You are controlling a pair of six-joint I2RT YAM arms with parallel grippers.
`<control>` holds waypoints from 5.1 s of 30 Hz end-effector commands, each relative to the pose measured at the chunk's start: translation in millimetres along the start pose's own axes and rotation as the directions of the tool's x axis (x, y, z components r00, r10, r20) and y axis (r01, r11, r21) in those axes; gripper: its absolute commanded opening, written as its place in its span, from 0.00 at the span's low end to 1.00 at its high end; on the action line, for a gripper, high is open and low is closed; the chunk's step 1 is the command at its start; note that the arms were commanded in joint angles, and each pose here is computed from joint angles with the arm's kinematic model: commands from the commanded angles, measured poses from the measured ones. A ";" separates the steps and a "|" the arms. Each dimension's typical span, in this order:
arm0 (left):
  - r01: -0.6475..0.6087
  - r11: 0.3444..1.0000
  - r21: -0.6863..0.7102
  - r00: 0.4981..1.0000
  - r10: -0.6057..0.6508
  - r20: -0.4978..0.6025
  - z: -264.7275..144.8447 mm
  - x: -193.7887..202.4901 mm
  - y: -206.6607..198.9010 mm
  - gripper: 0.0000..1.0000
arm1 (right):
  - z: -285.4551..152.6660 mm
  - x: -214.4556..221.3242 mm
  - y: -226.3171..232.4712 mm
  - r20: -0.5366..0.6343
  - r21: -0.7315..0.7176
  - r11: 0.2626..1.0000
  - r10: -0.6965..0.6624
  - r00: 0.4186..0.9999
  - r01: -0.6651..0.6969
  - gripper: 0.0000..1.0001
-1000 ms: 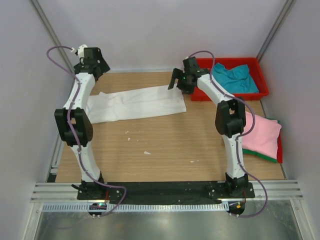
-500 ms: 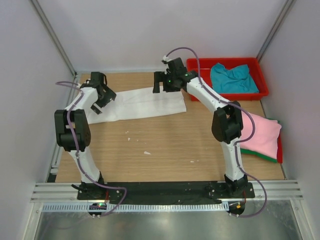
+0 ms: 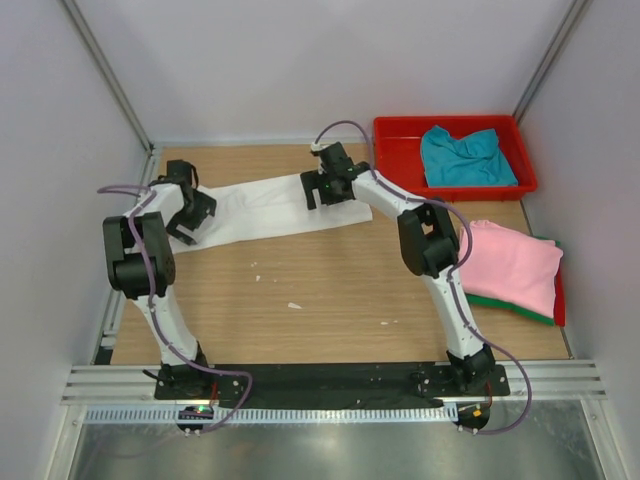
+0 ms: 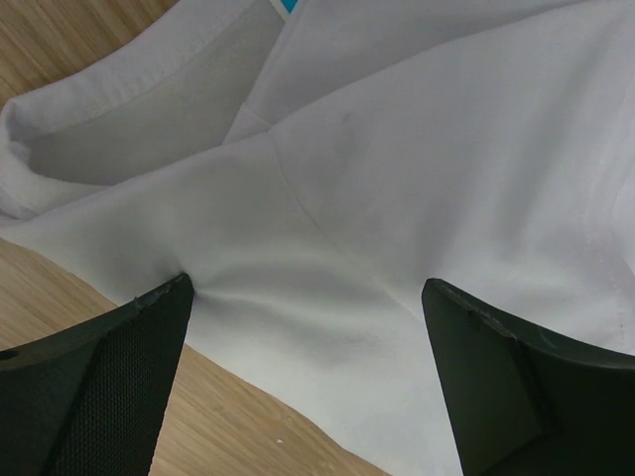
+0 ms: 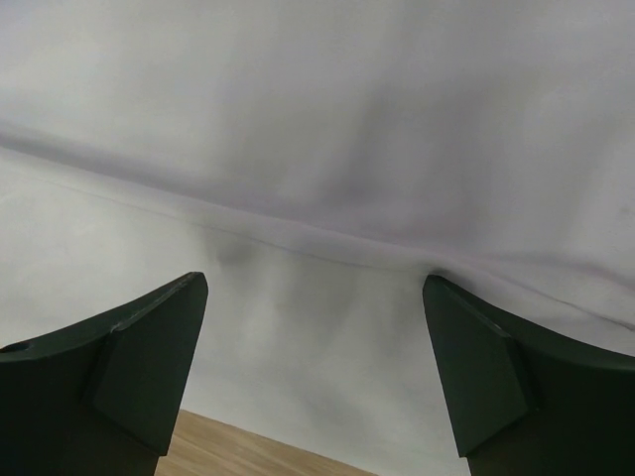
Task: Fold and stack the t-shirts
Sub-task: Fold the tshirt
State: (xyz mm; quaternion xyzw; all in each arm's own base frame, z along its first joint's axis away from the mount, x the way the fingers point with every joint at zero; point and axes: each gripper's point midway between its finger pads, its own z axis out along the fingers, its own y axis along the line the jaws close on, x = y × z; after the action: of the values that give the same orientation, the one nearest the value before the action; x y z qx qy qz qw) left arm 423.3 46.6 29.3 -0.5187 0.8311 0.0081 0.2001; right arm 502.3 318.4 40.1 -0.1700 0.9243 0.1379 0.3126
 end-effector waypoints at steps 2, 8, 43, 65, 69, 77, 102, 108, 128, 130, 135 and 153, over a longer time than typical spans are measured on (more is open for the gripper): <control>0.031 0.997 -0.064 0.999 -0.032 -0.017 17.7 5.3 15.9 0.99 | 4.3 6.0 -18.1 0.006 0.074 0.996 -0.050 0.999 0.049 0.97; 0.075 0.988 -0.132 0.997 -0.074 0.011 20.0 -14.5 40.9 1.00 | -4.9 47.7 -9.9 -0.072 0.060 0.998 -0.033 0.997 0.037 0.95; -0.269 0.902 0.336 0.956 0.207 0.210 -75.9 -102.2 -121.6 1.00 | -170.3 -1.8 84.3 0.192 -0.031 0.933 -0.345 0.919 0.357 1.00; 0.062 0.987 0.149 0.989 -0.081 0.125 -0.2 -40.6 -95.3 1.00 | -49.4 75.6 46.3 -0.061 -0.092 0.900 -0.433 0.899 0.427 0.99; 0.015 0.990 0.138 0.994 -0.030 0.108 26.4 -34.8 -103.7 1.00 | -48.2 97.9 40.8 -0.104 -0.087 0.920 -0.390 0.915 0.382 0.98; -0.156 0.973 0.169 0.983 0.137 0.119 47.6 -22.6 -137.4 1.00 | -69.2 147.7 28.7 -0.202 -0.054 0.971 -0.238 0.950 0.232 0.97; -0.561 0.711 0.424 0.803 0.592 0.070 31.4 124.8 -224.7 1.00 | -128.8 258.7 149.0 -0.317 -0.183 0.983 -0.071 0.946 0.013 0.94; -0.600 0.663 0.447 0.764 0.641 0.075 23.7 155.2 -229.1 1.00 | -144.9 287.1 172.2 -0.350 -0.263 0.964 -0.142 0.926 0.048 0.94; -0.659 0.406 0.633 0.723 0.576 0.383 -183.6 100.9 -287.6 1.00 | -262.9 132.4 200.7 -0.057 -0.234 0.969 0.072 0.996 -0.084 1.00; -0.659 0.375 0.651 0.732 0.519 0.441 -237.5 82.2 -287.8 1.00 | -276.2 105.5 182.3 0.023 -0.159 0.980 0.125 0.992 -0.120 0.99; -0.662 0.425 0.617 0.746 0.445 0.495 -308.4 49.8 -245.3 1.00 | -300.1 74.4 114.4 0.101 -0.090 0.940 0.338 0.936 -0.330 1.00; -0.258 0.771 0.582 0.885 0.431 -0.178 -217.7 198.6 79.9 0.82 | -261.2 229.7 69.4 -0.167 -0.163 0.811 0.538 0.826 -0.561 0.85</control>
State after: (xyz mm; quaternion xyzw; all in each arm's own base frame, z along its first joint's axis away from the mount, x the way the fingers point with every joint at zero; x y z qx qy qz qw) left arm 231.5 -126.0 135.8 -0.2313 0.9223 -0.2170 0.2208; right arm 171.3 217.4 91.7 0.0497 0.9536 0.2304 0.1874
